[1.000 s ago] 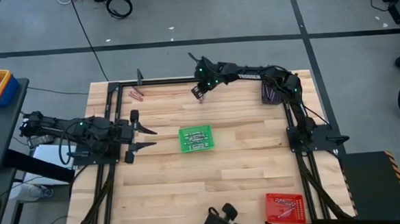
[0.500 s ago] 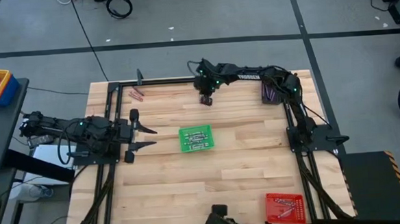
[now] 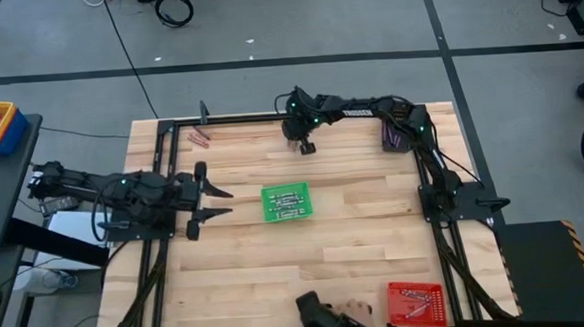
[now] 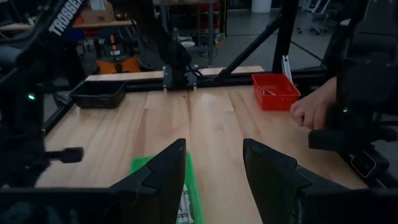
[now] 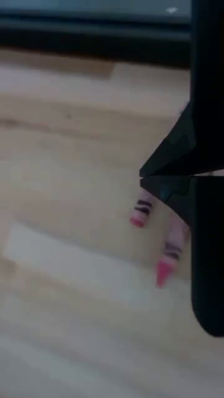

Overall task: Sort crayons
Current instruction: Put the pink crayon into the red basket

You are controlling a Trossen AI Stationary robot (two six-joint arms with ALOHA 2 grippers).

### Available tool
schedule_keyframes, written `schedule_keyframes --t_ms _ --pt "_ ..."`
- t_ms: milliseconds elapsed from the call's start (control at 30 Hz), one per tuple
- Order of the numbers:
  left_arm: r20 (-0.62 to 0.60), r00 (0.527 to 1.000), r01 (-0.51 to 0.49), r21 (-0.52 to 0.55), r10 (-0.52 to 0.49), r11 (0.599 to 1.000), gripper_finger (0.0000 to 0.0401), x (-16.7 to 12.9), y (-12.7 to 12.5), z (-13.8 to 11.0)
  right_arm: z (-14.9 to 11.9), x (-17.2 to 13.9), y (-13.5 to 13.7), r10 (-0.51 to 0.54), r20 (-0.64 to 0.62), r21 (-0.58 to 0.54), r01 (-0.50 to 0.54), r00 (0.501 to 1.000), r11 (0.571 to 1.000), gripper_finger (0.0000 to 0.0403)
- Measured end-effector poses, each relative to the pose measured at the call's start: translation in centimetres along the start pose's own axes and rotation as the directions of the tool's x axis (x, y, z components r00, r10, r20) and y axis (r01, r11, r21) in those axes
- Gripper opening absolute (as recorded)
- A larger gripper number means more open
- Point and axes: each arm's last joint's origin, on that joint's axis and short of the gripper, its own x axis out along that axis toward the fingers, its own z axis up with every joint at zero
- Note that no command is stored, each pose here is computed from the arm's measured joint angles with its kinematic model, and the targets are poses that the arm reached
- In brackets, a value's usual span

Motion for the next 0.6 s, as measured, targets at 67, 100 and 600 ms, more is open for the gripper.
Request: schedule_keyframes --t_ms 67,100,600 --pt "-0.016 1.000 -0.001 -0.022 0.000 1.000 0.0173 0.4 -0.1 -0.1 -0.7 -0.1 -0.3 0.030 0.011 0.023 -0.030 0.999 0.999 0.0002" --pt "-0.026 1.000 -0.001 -0.030 0.001 1.000 0.0173 0.6 -0.1 -0.2 -1.0 -0.2 -0.5 0.032 0.012 0.037 -0.032 0.999 0.999 0.0002" --pt "-0.055 0.998 -0.011 -0.093 0.006 0.996 0.0173 3.2 -0.5 -0.7 -1.6 -1.9 -0.7 -0.056 -0.202 0.236 0.104 0.978 0.966 0.0003"
